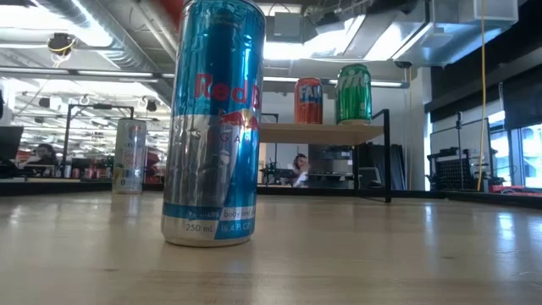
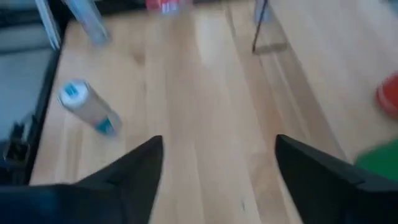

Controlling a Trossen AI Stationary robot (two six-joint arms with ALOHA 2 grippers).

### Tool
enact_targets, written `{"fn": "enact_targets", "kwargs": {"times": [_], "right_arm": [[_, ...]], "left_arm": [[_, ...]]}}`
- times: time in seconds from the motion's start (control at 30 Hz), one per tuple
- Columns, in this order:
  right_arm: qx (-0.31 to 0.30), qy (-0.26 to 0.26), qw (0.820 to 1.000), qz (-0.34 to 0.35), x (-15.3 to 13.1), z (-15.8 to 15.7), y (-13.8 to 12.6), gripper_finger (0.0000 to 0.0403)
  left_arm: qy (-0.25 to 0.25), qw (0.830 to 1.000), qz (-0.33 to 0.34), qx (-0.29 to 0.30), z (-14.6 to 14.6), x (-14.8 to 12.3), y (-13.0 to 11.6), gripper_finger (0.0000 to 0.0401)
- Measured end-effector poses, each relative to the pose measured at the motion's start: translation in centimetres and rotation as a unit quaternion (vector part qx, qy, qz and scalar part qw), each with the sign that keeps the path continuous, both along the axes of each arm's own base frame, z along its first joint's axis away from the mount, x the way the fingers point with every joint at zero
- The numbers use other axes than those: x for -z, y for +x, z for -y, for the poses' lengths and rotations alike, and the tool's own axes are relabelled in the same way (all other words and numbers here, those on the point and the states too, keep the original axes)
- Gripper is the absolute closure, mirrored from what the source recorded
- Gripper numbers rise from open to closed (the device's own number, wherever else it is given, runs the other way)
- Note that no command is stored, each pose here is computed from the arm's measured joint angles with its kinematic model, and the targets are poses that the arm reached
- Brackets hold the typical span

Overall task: Place canned beverage on shelf
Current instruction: Put the orange soda can on the shelf aligned with the other orange soda can

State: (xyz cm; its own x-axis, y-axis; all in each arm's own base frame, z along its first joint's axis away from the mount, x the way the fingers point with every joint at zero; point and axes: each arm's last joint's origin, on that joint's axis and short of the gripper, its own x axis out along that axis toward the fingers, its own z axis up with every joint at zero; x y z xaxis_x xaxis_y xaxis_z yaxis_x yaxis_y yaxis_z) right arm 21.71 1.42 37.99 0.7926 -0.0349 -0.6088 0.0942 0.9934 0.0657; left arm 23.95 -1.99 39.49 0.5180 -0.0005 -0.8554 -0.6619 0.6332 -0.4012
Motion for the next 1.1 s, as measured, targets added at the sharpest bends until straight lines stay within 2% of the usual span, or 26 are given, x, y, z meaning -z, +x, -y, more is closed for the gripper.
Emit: {"fn": "enact_targets", "kwargs": {"times": [0.17,0.27,0.47,0.57,0.7,0.83,1.0,1.1], "right_arm": [[-0.007,0.006,0.996,0.091,-1.4,-0.1,1.2,0.025],[-0.017,0.014,0.993,0.118,-1.6,-0.3,2.1,0.0313],[-0.037,0.028,0.991,0.125,-1.3,-0.5,3.4,0.0391],[-0.043,0.034,0.992,0.115,-0.7,-0.6,4.1,0.0399],[-0.065,0.045,0.991,0.105,-0.2,-0.8,4.7,0.0389],[-0.048,0.031,0.995,0.08,-0.3,-0.6,4.1,0.0387],[-0.056,0.025,0.987,0.147,-2.9,-0.6,3.5,0.0394],[-0.075,0.035,0.984,0.159,-2.8,-0.8,4.2,0.0399]], "left_arm": [[0.06,0.992,0.052,0.094,0.4,-3.3,5.0,0.0137],[0.087,0.983,0.084,0.137,0.7,-4.9,7.5,0.0137],[0.123,0.967,0.13,0.183,0.9,-6.8,9.8,0.0137],[0.132,0.963,0.135,0.19,0.9,-7.0,10.0,0.0137],[0.129,0.965,0.126,0.191,0.9,-6.9,9.9,0.0137],[0.133,0.968,0.11,0.181,0.8,-6.7,9.8,0.0137],[0.142,0.971,0.091,0.169,0.9,-6.2,9.7,0.0137],[0.145,0.969,0.092,0.175,1.0,-6.0,9.9,0.0137]]}}
